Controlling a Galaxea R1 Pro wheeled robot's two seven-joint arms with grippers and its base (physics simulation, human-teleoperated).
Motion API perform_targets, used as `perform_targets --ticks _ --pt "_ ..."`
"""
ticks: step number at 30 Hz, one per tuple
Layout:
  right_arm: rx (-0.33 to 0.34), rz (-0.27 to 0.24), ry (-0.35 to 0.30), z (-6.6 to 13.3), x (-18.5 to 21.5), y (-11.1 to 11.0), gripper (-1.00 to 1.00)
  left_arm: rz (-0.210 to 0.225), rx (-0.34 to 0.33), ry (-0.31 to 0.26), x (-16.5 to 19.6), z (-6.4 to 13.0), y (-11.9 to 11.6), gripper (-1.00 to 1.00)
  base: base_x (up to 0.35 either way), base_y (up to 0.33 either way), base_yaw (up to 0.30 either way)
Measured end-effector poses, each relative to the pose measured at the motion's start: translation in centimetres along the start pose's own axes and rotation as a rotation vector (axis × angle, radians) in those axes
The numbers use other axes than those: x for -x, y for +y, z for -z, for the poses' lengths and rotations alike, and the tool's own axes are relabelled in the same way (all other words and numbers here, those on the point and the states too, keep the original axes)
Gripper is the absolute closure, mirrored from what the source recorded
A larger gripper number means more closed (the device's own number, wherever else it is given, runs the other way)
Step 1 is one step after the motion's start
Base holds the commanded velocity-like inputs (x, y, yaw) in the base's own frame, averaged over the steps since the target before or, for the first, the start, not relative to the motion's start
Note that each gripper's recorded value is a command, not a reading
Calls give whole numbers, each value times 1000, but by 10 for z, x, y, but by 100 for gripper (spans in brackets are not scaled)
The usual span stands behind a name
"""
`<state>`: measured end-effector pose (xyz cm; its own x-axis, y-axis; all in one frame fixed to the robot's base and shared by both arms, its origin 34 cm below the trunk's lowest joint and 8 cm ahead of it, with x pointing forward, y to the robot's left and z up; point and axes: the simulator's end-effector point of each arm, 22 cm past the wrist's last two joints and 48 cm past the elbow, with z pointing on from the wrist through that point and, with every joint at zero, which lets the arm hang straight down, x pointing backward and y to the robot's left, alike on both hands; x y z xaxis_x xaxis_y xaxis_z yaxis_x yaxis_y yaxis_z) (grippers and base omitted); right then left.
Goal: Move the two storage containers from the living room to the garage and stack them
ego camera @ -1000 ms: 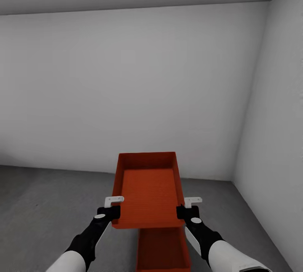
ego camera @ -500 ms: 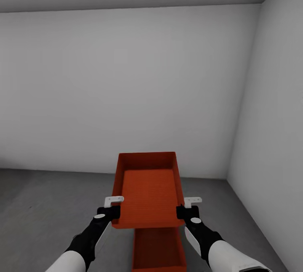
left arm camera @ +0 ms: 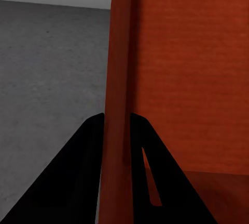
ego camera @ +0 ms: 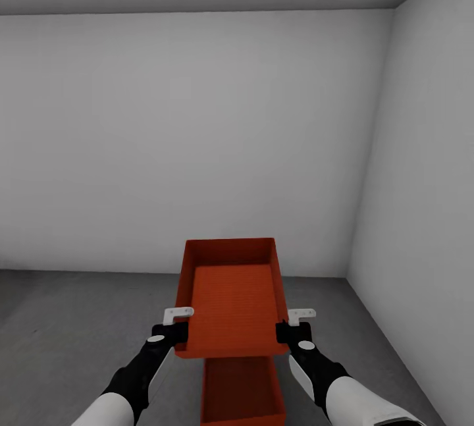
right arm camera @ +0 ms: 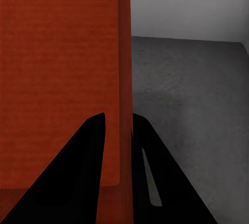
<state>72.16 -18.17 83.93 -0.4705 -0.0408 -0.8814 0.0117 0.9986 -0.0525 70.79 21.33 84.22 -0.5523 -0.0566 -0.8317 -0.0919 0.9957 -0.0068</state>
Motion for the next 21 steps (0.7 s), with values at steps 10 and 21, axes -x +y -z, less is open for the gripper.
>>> perform_targets --ticks 10,21 --pt "0 -1 0 0 0 0 100 -1 0 0 0 0 0 100 0 0 0" --pt "1 1 6 -1 -3 0 100 -1 0 6 -3 -1 0 100 0 0 0"
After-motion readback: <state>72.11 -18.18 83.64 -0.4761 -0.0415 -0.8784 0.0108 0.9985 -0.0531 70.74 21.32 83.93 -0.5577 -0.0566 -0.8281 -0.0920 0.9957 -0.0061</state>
